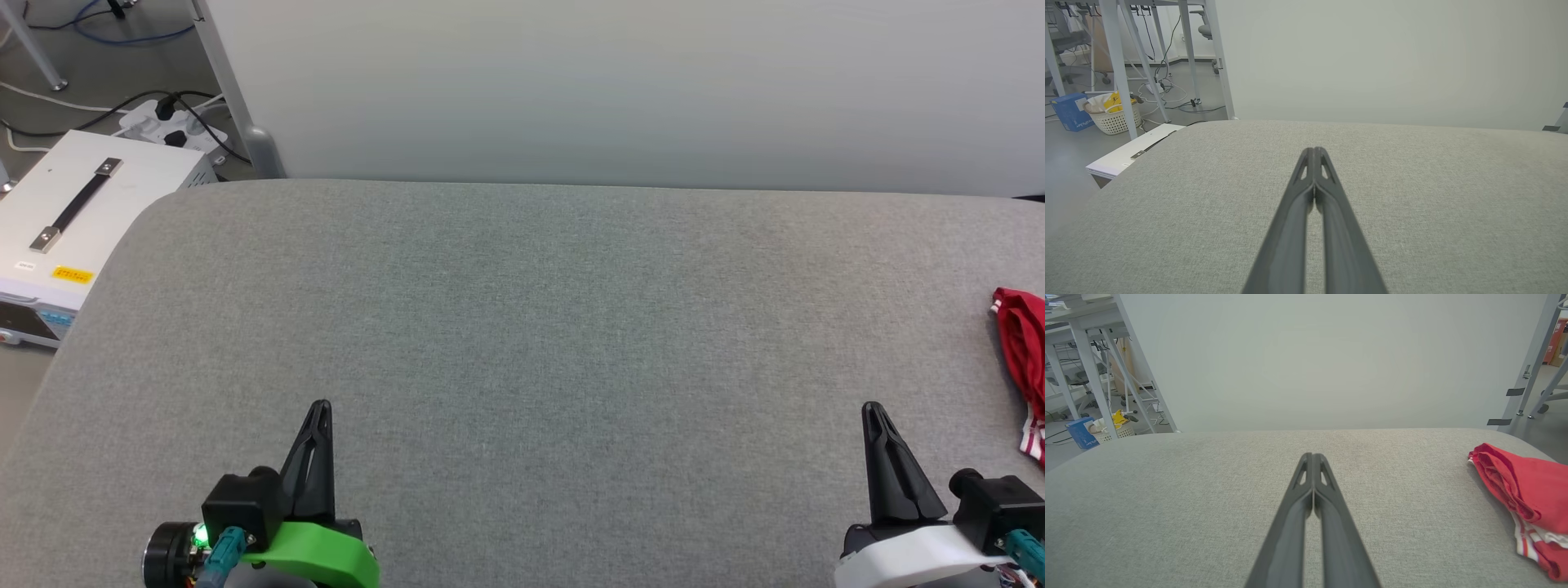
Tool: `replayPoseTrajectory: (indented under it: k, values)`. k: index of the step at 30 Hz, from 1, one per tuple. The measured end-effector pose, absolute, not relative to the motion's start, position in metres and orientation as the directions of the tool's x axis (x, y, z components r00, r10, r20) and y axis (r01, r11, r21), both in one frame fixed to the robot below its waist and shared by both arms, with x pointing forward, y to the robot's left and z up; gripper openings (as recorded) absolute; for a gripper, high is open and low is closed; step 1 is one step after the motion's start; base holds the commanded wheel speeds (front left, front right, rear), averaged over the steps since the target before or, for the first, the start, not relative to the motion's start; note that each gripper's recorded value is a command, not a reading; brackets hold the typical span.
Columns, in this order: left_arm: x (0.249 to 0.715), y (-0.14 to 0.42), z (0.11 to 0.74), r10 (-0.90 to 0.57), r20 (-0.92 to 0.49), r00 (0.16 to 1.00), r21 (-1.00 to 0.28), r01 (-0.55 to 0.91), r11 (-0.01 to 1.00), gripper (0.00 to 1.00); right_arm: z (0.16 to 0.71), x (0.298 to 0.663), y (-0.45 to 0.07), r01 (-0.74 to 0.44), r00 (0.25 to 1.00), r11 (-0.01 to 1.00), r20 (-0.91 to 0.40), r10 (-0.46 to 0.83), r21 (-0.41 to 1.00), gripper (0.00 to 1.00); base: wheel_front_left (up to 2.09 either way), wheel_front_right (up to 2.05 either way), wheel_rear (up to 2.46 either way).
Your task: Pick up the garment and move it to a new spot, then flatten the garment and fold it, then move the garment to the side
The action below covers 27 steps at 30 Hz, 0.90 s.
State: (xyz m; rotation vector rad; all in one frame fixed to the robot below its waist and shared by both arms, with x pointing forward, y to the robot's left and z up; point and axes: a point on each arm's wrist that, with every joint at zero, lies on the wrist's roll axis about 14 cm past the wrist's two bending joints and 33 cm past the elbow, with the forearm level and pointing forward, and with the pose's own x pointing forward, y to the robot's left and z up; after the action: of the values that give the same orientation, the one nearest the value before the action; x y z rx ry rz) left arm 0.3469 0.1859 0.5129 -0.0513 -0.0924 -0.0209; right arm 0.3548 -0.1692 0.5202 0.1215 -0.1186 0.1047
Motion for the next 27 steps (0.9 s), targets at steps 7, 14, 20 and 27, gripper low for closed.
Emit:
replayPoseTrajectory:
  k: [7,14,20,27]
  values:
    - [0.3479,0.1851,0.5131,-0.021,0.086,0.996,-0.048,0.025,0.999,0.0,0.5186,0.3549,-0.1684,-0.113,0.989,0.988,0.111,0.101,0.105,0.0,0.0,0.0,0.0]
    - [0.3491,0.1844,0.5123,-0.022,0.073,0.997,-0.038,0.024,0.999,0.0,0.5161,0.3547,-0.1678,-0.114,0.99,0.989,0.091,0.105,0.095,0.0,0.0,0.0,0.0]
    - [0.35,0.1845,0.5118,-0.018,0.064,0.998,-0.034,0.02,0.999,0.0,0.5157,0.3554,-0.1676,-0.114,0.991,0.989,0.082,0.107,0.092,0.0,0.0,0.0,0.0]
    - [0.3509,0.1838,0.5116,-0.019,0.055,0.998,-0.028,0.021,0.999,0.0,0.5159,0.356,-0.1669,-0.117,0.991,0.99,0.076,0.11,0.082,0.0,0.0,0.0,0.0]
